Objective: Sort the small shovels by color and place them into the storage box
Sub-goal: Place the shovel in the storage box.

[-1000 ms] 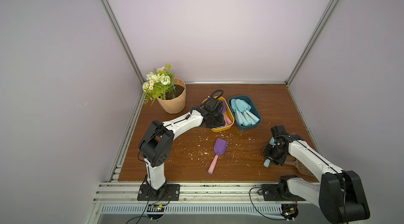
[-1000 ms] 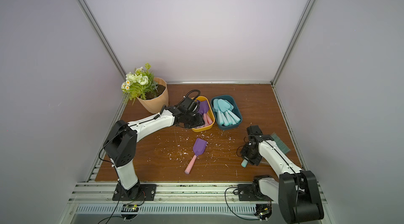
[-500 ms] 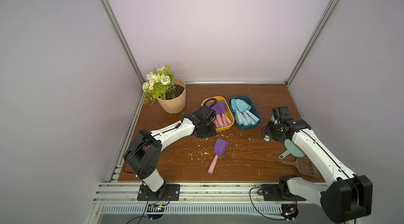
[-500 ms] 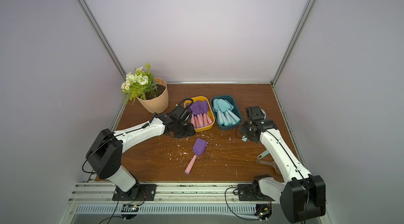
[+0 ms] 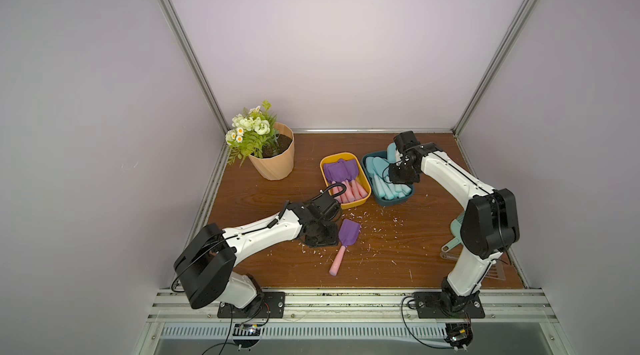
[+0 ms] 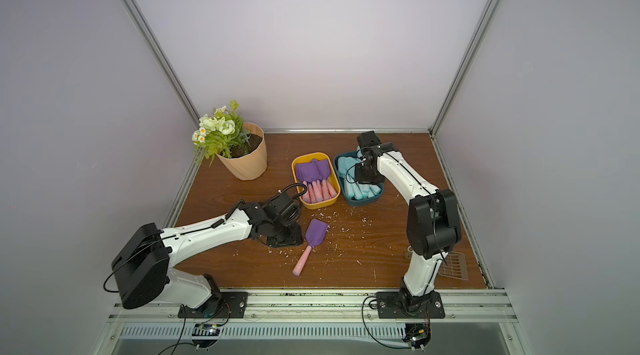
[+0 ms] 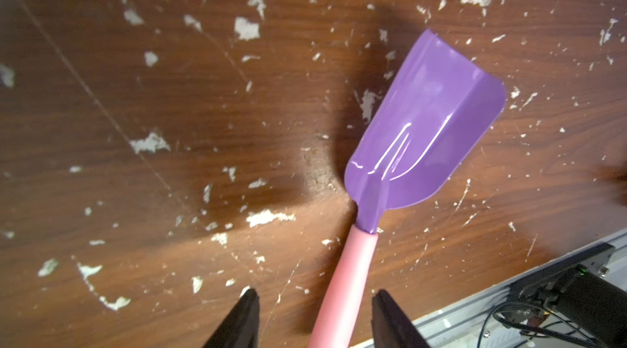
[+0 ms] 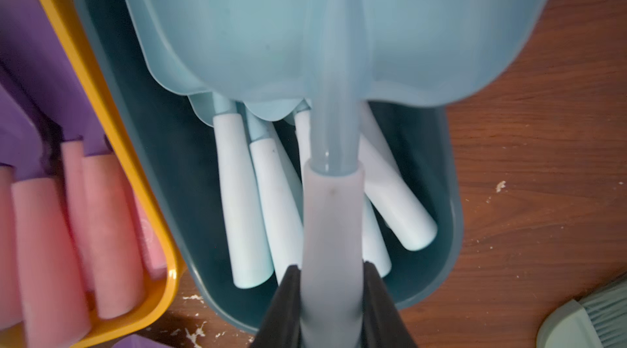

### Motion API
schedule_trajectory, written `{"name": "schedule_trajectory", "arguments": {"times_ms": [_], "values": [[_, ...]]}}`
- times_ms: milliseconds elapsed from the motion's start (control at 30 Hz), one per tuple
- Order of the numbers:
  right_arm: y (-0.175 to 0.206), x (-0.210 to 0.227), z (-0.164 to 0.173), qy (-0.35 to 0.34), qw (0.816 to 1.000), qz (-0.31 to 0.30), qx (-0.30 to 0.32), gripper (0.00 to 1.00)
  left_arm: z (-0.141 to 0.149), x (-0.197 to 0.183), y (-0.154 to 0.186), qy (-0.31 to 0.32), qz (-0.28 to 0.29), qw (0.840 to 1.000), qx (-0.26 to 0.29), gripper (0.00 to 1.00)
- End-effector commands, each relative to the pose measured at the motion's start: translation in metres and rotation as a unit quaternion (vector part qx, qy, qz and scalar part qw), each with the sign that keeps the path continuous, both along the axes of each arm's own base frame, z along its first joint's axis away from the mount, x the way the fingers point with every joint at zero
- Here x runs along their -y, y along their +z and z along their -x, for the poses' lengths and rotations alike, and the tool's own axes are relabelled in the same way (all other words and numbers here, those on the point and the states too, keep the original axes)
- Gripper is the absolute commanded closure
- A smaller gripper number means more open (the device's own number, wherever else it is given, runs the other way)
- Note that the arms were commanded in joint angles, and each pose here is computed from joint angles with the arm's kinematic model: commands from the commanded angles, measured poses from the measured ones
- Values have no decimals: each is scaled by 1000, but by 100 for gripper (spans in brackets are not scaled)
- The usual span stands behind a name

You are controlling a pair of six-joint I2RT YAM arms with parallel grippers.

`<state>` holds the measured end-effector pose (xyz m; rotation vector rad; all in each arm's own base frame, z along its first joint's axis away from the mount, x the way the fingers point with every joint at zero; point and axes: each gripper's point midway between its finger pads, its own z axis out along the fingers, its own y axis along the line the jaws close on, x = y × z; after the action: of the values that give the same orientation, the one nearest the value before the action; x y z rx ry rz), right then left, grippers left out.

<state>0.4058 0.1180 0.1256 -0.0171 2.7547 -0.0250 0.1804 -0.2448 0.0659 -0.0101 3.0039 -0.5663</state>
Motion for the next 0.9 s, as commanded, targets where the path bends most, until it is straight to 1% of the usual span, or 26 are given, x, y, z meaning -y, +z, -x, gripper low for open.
{"name": "schedule_trajectory", "arguments": {"times_ms": [0, 133, 333, 367, 467, 533, 667, 733, 867], "values": [[8, -9, 6, 42, 999, 17, -10, 97, 9, -8, -1, 30, -9, 999, -9, 44], [-6, -11, 9, 47, 998, 44, -21, 94, 15, -4, -2, 29, -12, 999, -11, 44], [-12, 5, 8, 33, 995, 90, -20, 90, 21, 9, -7, 12, -25, 1000, -15, 44], [-13, 5, 8, 32, 995, 92, -21, 87, 21, 11, -8, 10, -27, 999, -16, 44], [-16, 4, 9, 28, 995, 87, -24, 73, 23, 11, -10, 13, -30, 999, -17, 44], [-15, 5, 10, 24, 996, 87, -21, 66, 23, 11, -9, 15, -30, 999, -17, 44], [-6, 13, 11, 11, 995, 101, -6, 57, 25, 12, -8, 16, -28, 999, -16, 43], [1, 18, 10, 0, 994, 111, 4, 55, 27, 13, -9, 13, -28, 999, -18, 43], [21, 28, 10, -29, 992, 117, 38, 54, 35, 17, -12, 1, -33, 999, -22, 43]]}}
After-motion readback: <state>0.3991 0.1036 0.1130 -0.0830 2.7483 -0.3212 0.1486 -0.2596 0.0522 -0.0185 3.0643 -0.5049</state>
